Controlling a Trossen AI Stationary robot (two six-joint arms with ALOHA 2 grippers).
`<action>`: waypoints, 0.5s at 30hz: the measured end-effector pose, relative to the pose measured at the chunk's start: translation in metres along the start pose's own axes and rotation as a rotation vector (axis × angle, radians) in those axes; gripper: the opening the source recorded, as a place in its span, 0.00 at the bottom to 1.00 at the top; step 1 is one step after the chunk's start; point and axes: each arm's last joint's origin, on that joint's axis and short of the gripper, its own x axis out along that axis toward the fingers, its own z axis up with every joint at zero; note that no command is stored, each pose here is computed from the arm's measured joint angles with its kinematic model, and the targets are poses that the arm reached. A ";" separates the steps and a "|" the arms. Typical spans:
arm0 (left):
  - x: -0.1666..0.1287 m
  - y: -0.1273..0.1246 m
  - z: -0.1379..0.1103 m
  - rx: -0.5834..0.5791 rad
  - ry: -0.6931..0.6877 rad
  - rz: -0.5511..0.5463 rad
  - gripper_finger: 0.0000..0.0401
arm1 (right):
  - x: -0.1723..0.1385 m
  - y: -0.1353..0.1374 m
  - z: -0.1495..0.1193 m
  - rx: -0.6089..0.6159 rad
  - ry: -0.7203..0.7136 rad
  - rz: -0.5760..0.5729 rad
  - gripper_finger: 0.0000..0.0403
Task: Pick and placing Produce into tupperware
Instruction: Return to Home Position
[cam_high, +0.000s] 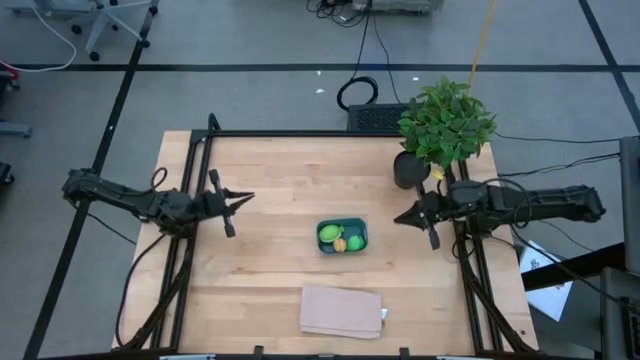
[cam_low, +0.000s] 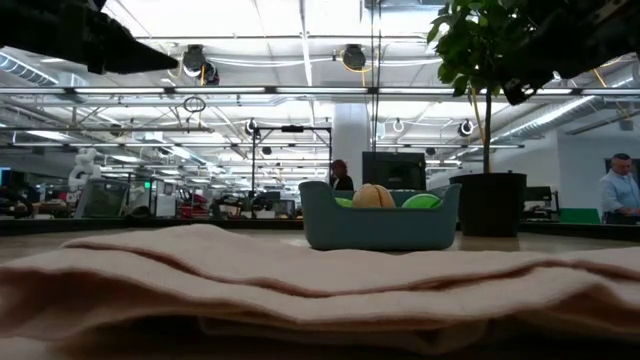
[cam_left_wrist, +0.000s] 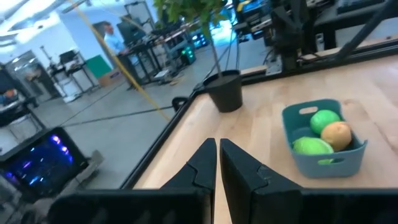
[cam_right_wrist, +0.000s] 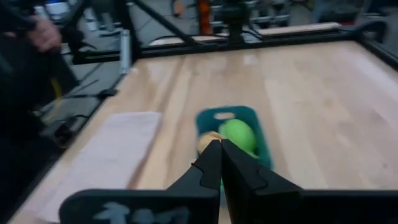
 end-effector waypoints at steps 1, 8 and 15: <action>-0.001 0.001 -0.001 -0.006 0.008 0.005 0.06 | -0.002 -0.001 -0.003 0.001 -0.002 -0.011 0.00; -0.008 0.005 -0.002 -0.054 0.001 -0.002 0.06 | -0.008 -0.002 -0.019 -0.008 -0.123 0.000 0.00; -0.009 0.002 0.001 -0.036 -0.054 -0.136 0.01 | -0.011 -0.003 -0.029 -0.023 -0.218 0.014 0.00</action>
